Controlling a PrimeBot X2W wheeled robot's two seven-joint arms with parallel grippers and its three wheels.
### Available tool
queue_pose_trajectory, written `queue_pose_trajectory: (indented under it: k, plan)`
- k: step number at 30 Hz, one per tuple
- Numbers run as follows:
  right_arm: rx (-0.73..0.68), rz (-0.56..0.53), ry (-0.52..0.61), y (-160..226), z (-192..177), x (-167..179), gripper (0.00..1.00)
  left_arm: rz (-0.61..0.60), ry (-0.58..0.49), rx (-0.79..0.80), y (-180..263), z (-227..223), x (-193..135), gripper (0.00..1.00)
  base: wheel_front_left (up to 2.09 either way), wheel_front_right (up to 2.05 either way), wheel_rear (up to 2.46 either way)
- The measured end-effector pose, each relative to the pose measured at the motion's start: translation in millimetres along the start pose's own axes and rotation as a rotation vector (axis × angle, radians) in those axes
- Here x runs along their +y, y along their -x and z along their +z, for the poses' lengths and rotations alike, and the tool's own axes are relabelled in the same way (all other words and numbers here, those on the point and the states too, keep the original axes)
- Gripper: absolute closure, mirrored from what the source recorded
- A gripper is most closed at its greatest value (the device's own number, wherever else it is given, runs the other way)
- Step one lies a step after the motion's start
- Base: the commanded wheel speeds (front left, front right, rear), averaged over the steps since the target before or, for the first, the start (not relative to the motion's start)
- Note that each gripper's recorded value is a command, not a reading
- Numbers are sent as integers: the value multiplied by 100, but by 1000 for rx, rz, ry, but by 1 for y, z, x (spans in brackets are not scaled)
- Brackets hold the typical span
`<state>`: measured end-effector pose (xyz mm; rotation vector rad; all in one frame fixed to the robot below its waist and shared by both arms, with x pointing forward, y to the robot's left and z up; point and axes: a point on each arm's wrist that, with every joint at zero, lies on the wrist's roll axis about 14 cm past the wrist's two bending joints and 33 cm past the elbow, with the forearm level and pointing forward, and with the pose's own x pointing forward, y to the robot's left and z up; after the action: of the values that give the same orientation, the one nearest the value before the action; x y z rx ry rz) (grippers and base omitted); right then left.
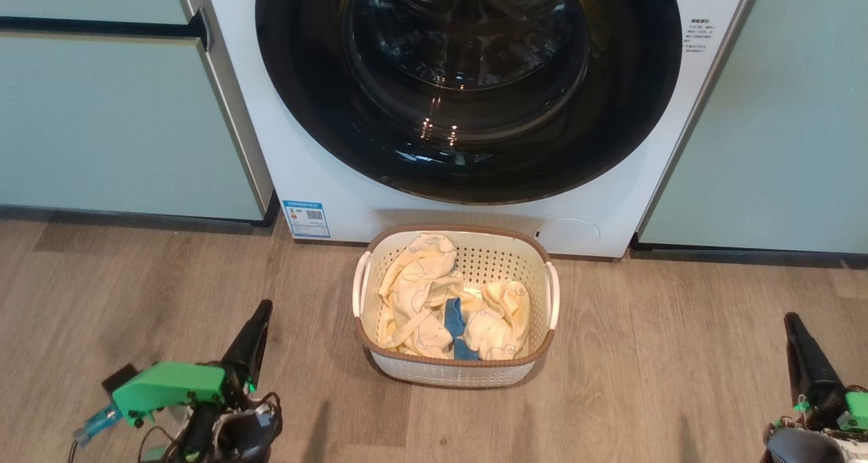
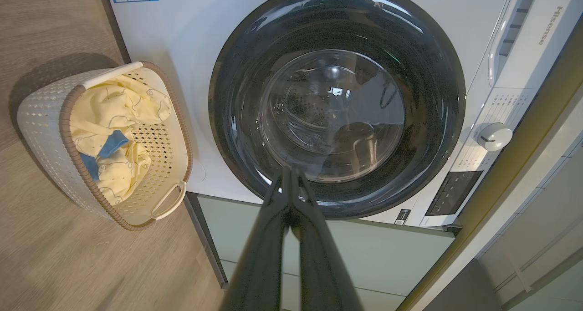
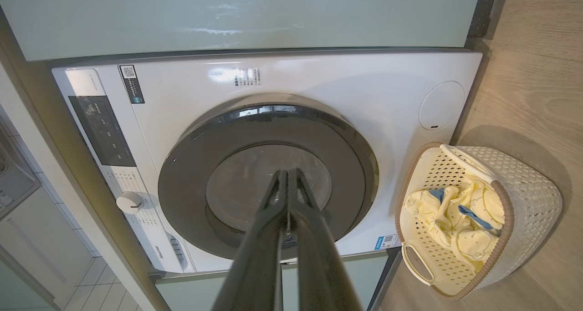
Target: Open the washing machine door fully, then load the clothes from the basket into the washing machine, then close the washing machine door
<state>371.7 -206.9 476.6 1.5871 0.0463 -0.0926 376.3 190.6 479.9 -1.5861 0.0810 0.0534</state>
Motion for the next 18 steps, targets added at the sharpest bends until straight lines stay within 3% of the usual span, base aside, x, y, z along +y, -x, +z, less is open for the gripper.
queue_pose_trajectory:
  k: [18]
  plan:
    - [0,0,0,0,0,0,100,0,0,0,0,0,0,100,0,0,0]
